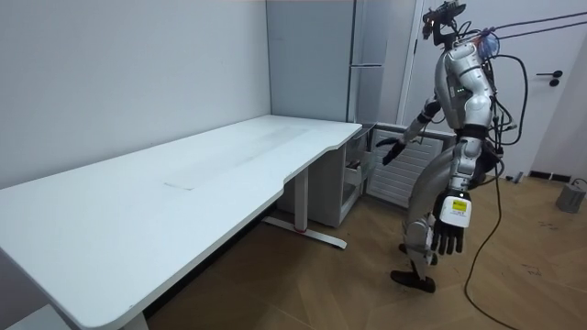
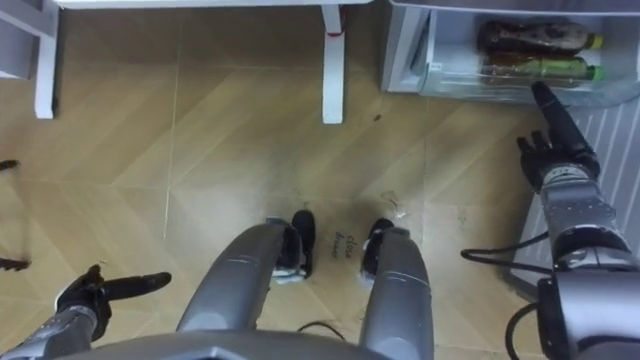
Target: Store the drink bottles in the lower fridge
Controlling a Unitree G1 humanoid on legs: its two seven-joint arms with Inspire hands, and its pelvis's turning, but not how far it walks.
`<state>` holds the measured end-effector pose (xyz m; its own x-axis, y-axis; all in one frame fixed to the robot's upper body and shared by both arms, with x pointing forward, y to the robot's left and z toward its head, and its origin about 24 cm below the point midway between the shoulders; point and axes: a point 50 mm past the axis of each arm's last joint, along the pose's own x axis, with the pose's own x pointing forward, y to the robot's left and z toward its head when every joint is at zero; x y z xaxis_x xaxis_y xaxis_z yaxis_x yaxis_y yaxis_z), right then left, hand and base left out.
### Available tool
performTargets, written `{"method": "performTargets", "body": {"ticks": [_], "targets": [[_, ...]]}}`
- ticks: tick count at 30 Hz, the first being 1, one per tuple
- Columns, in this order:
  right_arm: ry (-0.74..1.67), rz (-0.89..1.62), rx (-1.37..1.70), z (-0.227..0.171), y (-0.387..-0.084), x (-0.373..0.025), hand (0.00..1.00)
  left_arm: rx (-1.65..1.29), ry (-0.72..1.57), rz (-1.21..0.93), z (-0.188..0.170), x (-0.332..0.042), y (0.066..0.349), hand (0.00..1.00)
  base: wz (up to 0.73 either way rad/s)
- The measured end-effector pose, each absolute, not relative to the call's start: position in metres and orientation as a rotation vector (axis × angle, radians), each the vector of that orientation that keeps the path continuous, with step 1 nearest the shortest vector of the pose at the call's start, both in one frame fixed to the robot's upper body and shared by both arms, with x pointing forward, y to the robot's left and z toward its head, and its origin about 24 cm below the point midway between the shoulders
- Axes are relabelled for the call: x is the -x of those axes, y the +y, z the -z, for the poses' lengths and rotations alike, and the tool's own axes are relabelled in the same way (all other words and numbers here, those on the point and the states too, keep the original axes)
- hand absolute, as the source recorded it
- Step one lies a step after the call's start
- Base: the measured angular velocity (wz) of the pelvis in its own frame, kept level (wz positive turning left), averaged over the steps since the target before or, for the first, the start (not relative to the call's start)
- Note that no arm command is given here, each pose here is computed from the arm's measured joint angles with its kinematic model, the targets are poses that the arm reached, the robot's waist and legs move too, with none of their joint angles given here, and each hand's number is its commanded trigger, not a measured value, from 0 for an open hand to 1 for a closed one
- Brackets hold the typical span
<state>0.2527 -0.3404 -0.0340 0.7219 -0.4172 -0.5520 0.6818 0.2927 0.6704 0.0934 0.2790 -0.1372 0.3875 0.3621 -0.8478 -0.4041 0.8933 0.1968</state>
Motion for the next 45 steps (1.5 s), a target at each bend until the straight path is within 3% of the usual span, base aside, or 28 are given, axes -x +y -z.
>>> {"method": "performTargets", "body": {"ticks": [9, 27, 36, 45], "targets": [[0.143, 0.591, -1.129, 0.003, -0.33, -0.29, 0.0, 0.034, 1.044, -0.486, 0.135, -0.099, 0.276, 0.0, 0.09], [0.049, 0.539, -1.166, -0.017, -0.329, -0.305, 0.0, -0.019, 0.993, -0.392, 0.127, -0.116, 0.265, 0.0, 0.04], [0.088, 0.552, -1.173, -0.016, -0.328, -0.306, 0.0, -0.046, 0.924, -0.394, 0.113, -0.127, 0.278, 0.0, 0.03], [0.132, 0.568, -1.159, -0.013, -0.325, -0.306, 0.0, -0.062, 0.916, -0.472, 0.106, -0.105, 0.3, 0.0, 0.02]]}}
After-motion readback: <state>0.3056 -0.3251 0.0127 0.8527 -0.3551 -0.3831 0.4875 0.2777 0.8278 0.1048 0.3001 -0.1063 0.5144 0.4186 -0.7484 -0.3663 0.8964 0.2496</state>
